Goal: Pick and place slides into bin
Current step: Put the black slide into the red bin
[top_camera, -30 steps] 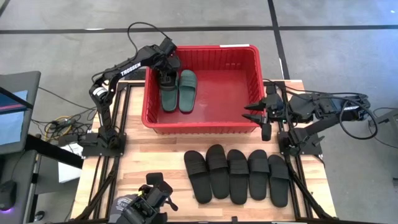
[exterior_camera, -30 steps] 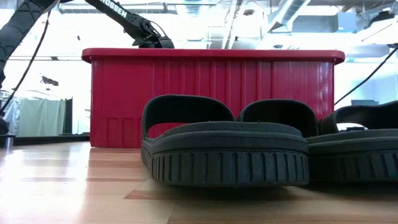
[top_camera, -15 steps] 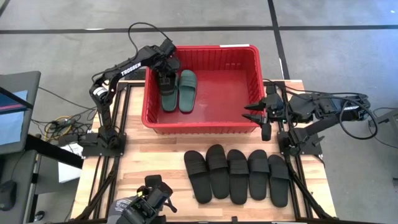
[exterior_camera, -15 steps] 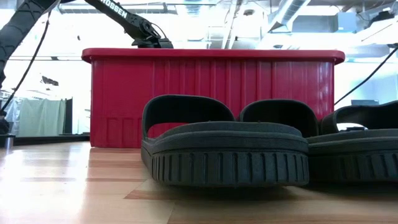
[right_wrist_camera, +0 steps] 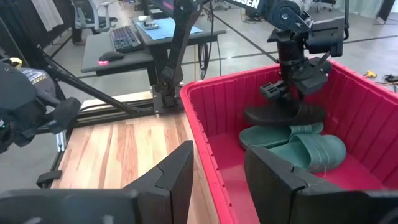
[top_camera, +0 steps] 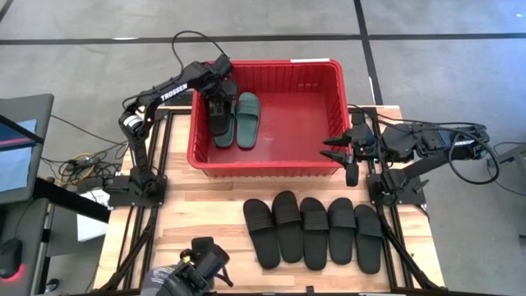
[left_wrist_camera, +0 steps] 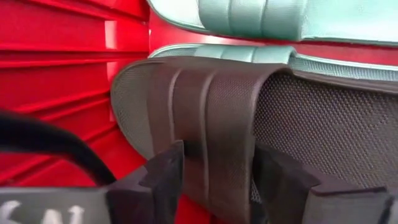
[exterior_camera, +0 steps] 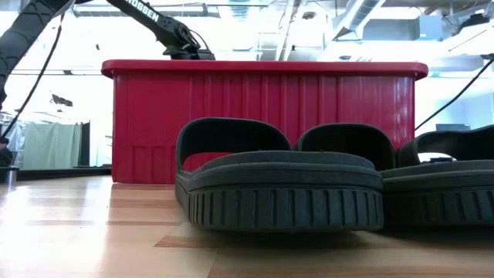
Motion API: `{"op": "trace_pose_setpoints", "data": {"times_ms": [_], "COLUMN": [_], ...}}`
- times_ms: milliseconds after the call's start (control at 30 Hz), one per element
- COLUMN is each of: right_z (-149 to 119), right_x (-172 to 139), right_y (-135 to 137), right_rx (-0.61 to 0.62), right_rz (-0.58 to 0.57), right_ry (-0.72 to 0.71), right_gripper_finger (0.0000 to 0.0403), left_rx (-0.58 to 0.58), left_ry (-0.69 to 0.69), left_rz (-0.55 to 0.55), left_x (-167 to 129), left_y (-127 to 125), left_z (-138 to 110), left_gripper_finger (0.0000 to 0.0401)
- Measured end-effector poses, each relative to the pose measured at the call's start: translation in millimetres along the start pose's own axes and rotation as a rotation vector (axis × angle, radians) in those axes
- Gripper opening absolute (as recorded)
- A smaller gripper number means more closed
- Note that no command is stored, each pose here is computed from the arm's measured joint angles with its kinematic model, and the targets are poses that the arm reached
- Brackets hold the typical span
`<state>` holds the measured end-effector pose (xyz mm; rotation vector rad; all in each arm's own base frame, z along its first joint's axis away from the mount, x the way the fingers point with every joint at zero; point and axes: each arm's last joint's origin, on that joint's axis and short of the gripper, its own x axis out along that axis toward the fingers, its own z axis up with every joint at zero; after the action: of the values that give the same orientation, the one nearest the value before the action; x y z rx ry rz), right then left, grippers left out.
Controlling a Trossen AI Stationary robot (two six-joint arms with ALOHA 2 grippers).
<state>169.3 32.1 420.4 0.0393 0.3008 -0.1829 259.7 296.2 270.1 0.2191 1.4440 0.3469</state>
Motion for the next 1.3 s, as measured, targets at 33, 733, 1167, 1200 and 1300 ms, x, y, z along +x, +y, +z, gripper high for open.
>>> {"op": "trace_pose_setpoints", "data": {"times_ms": [33,733,1167,1200,1300], "right_z": [0.0,-0.1,-0.2,-0.2,-0.9], "right_x": [0.0,0.0,0.0,0.0,0.0], "right_y": [0.0,0.8,0.8,0.8,0.7], "right_rx": [0.000,0.001,0.001,0.000,-0.003], "right_rz": [0.000,0.026,0.026,0.026,0.026], "right_ry": [0.000,0.004,0.005,0.005,0.011], "right_gripper_finger": [0.0132,0.0132,0.0132,0.0132,0.0132], "left_rx": [0.001,-0.001,0.035,0.035,0.027], "left_ry": [0.001,0.030,-0.035,-0.035,-0.035], "left_rz": [-0.002,-0.060,0.008,0.008,0.008], "left_x": [-0.2,-13.5,-27.3,-27.3,-27.5], "left_y": [-1.0,-12.8,-3.1,-3.1,-3.9], "left_z": [0.7,6.7,14.5,14.5,15.1], "left_gripper_finger": [0.0175,0.0220,0.0220,0.0220,0.0220]}}
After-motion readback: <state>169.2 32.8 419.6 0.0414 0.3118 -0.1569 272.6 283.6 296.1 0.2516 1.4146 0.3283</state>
